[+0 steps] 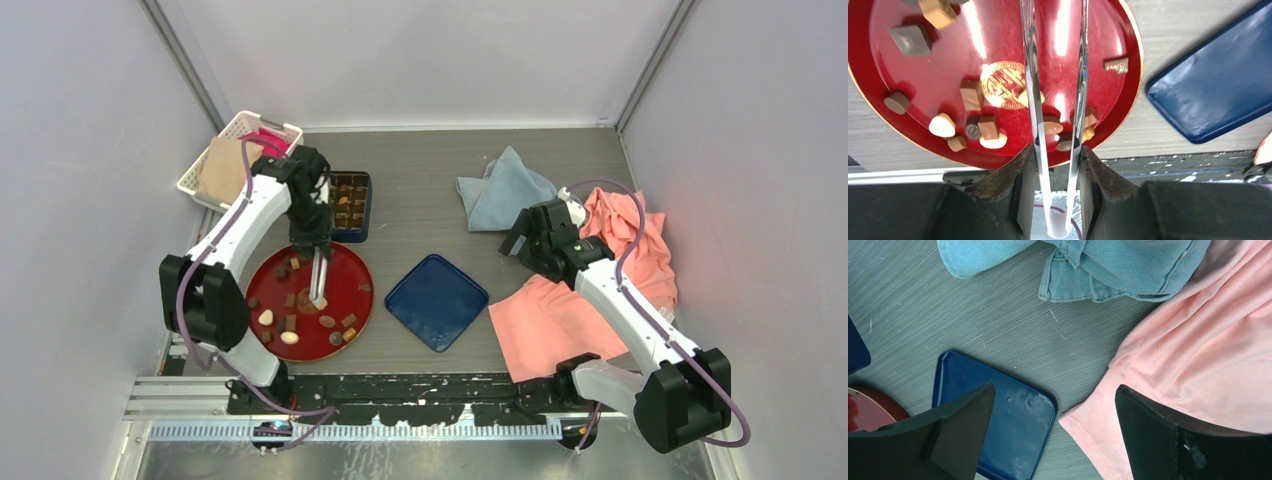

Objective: Pack the chocolate
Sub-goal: Pick up the fake chocolate from the plate, then place the fake chocolate in the packing box, then pick up the fake chocolate from the plate.

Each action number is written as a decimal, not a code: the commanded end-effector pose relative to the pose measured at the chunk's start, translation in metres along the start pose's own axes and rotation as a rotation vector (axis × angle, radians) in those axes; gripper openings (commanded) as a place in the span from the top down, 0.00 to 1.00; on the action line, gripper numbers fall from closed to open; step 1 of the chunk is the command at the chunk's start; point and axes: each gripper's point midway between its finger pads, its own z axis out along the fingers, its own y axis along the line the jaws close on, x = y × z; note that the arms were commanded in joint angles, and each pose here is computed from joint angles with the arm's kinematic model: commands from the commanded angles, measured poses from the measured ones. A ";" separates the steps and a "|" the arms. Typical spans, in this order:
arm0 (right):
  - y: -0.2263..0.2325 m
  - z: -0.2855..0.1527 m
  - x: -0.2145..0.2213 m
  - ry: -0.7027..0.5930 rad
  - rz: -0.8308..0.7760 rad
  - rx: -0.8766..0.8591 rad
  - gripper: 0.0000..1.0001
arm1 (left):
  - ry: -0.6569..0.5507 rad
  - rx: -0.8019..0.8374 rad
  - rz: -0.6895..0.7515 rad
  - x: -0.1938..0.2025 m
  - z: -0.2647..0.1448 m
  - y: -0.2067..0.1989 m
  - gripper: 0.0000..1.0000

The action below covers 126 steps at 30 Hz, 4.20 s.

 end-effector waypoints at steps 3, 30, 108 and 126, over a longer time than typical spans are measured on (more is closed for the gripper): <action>0.009 -0.010 -0.018 -0.067 0.005 -0.032 0.05 | -0.067 0.055 -0.036 -0.046 -0.009 0.000 1.00; 0.003 -0.010 -0.017 -0.076 0.006 -0.010 0.04 | -0.012 0.110 -0.039 -0.090 0.037 -0.008 1.00; 0.017 0.003 -0.006 -0.014 0.005 -0.061 0.05 | 0.170 -0.029 -0.287 0.176 0.008 0.007 0.67; 0.015 0.001 -0.005 -0.012 -0.010 -0.060 0.05 | 0.210 0.043 -0.322 0.171 0.042 -0.011 0.62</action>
